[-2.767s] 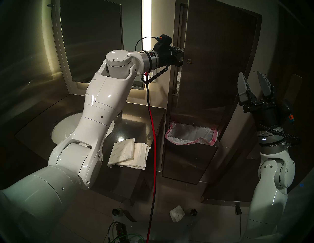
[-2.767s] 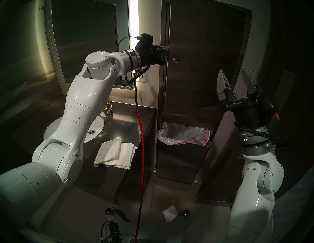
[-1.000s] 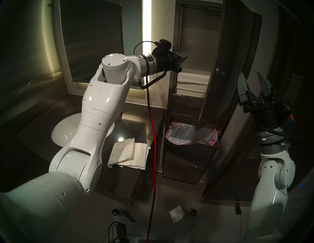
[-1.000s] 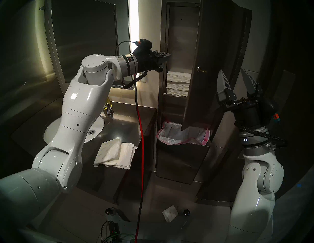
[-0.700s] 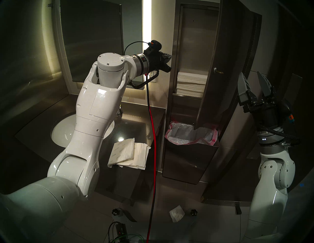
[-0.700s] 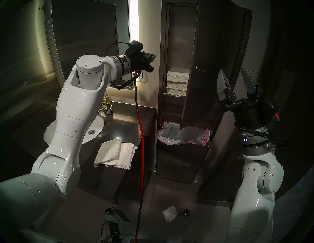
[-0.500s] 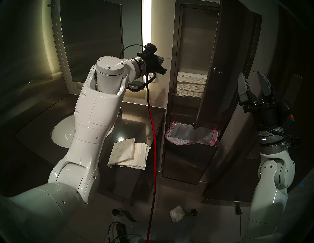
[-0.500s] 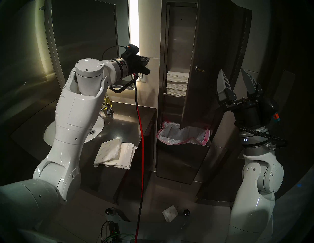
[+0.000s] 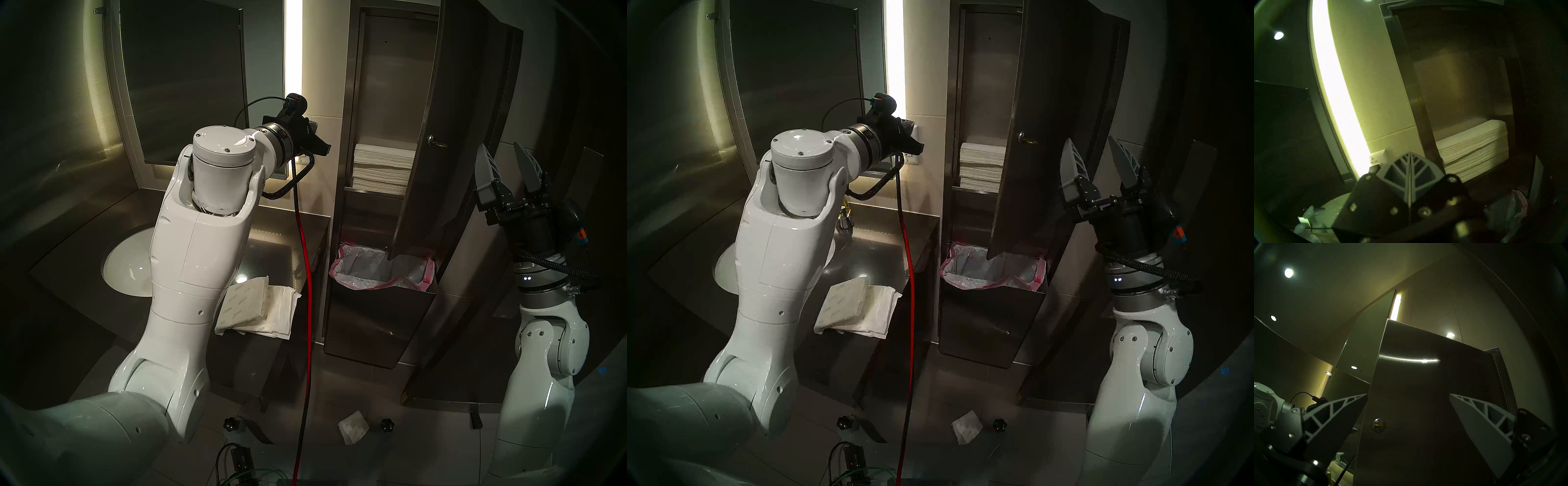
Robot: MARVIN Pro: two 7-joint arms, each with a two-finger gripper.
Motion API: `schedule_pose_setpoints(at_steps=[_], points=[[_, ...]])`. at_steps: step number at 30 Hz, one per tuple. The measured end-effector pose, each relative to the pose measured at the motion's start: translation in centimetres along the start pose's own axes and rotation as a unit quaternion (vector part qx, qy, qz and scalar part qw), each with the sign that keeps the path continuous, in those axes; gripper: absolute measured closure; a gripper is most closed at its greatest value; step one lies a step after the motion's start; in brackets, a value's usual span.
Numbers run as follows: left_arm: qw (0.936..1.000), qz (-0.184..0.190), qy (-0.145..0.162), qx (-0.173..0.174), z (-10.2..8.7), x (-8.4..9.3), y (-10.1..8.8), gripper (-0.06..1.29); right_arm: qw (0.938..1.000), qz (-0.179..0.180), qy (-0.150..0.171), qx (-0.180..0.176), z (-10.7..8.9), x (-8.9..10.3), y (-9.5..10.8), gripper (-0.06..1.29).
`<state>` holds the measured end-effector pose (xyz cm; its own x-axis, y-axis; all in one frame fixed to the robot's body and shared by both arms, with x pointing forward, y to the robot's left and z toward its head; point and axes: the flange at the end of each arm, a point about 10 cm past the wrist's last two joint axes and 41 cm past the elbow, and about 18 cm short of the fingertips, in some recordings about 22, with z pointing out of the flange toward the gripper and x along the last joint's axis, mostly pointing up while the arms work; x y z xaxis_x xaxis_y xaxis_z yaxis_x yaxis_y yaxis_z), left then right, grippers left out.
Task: Twist key and open towel dispenser
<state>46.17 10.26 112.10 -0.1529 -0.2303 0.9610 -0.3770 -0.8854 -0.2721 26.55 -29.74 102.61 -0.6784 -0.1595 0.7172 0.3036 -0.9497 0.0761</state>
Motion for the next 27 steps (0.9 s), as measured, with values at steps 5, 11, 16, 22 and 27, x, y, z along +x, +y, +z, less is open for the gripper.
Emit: schedule_pose_setpoints(at_steps=[5, 11, 16, 22, 27], points=[[0.9991, -0.039, -0.002, 0.018, -2.0, -0.2, -0.2, 1.25, 1.0000, 0.000, 0.000, 0.000, 0.0, 0.0, 0.0, -0.02], [0.9946, -0.086, -0.031, 0.049, -4.5, -1.7, -1.4, 1.25, 1.0000, 0.000, 0.001, 0.000, 0.0, 0.0, 0.0, -0.02], [0.9875, -0.128, -0.065, 0.065, -6.4, -3.8, -1.5, 1.25, 1.0000, 0.000, 0.001, 0.000, 0.0, 0.0, 0.0, -0.02], [0.9836, -0.157, -0.070, 0.055, -8.0, -4.7, -0.1, 1.25, 1.0000, 0.000, 0.001, 0.000, 0.0, 0.0, 0.0, -0.02], [0.9816, -0.174, -0.064, 0.045, -9.6, -4.7, 1.4, 1.25, 1.0000, 0.000, 0.000, 0.000, 0.0, 0.0, 0.0, -0.02]])
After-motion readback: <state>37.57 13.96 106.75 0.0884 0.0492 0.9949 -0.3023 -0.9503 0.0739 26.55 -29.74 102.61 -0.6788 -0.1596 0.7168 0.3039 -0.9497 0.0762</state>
